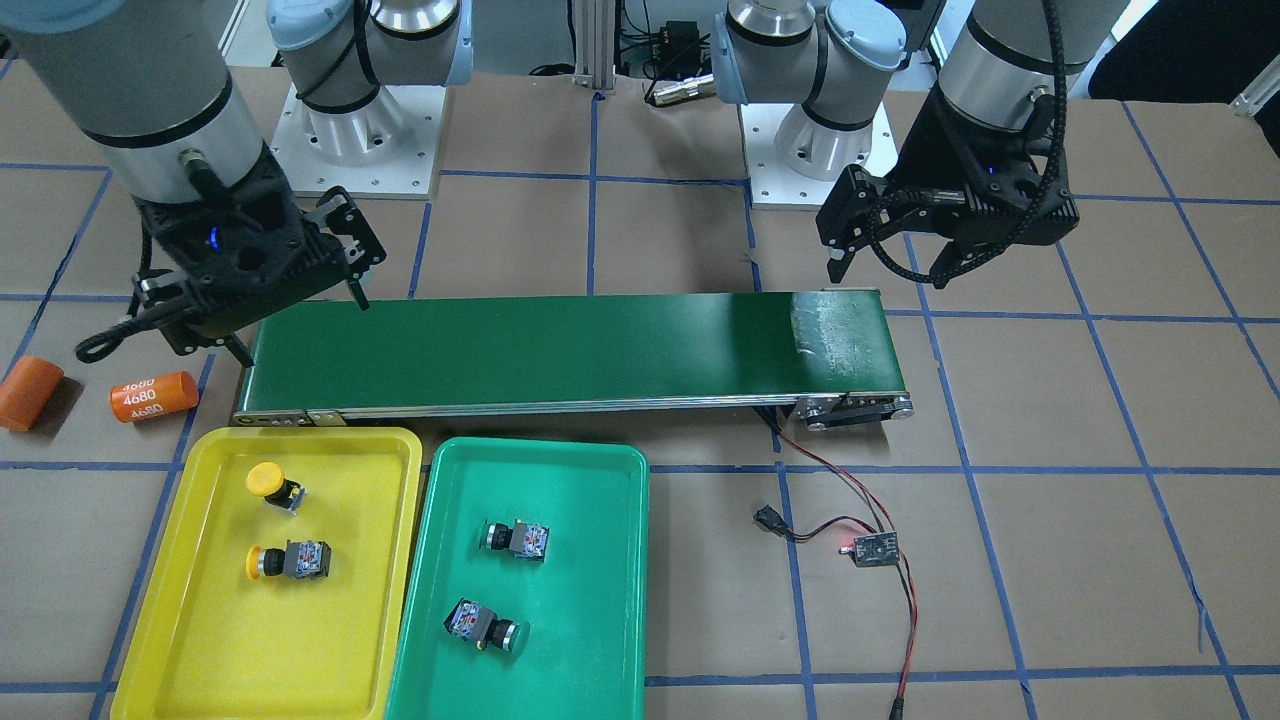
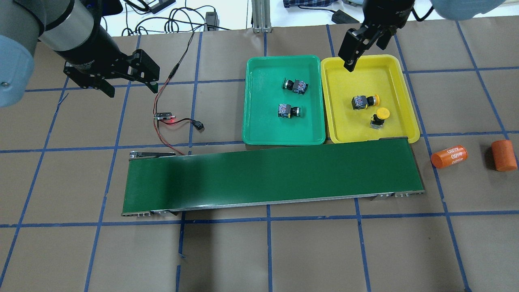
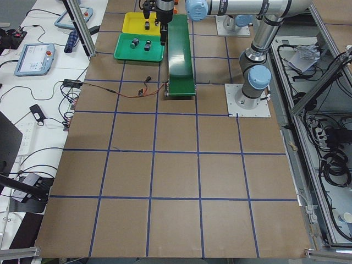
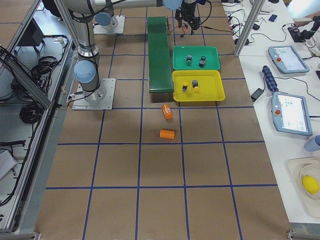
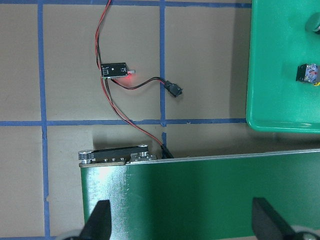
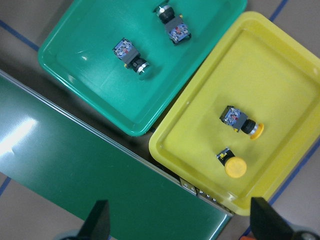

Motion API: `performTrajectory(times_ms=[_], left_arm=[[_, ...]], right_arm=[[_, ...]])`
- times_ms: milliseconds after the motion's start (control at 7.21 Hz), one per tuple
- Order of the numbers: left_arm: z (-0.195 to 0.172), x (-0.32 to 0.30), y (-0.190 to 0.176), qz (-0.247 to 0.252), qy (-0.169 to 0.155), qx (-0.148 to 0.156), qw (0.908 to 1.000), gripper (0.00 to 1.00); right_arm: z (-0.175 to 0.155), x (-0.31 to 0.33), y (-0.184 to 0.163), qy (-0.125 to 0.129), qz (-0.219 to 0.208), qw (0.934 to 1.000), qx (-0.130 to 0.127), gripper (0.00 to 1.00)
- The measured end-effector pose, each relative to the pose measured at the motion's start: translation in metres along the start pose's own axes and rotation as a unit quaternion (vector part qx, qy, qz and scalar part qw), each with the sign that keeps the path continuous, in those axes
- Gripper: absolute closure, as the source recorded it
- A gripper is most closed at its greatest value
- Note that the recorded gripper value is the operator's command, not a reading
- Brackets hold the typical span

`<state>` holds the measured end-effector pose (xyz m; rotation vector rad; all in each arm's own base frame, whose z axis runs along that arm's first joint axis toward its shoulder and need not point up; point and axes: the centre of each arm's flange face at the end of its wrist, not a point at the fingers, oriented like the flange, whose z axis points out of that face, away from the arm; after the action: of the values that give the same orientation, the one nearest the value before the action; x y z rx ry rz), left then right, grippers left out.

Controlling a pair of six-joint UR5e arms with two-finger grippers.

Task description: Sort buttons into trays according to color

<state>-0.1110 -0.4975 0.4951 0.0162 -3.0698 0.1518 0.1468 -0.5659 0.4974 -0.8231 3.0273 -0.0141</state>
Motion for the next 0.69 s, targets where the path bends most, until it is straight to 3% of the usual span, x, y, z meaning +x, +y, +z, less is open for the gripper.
performTrajectory(times_ms=[277, 693], left_arm=[[0.000, 0.000, 0.000, 0.000, 0.000, 0.000, 1.0000, 0.00], [0.000, 0.000, 0.000, 0.000, 0.000, 0.000, 1.0000, 0.00]], right_arm=[[0.015, 0.010, 0.017, -0.010, 0.068, 0.9974, -0.025, 0.00], [0.026, 0.010, 0.026, 0.016, 0.092, 0.9956, 0.001, 0.00]])
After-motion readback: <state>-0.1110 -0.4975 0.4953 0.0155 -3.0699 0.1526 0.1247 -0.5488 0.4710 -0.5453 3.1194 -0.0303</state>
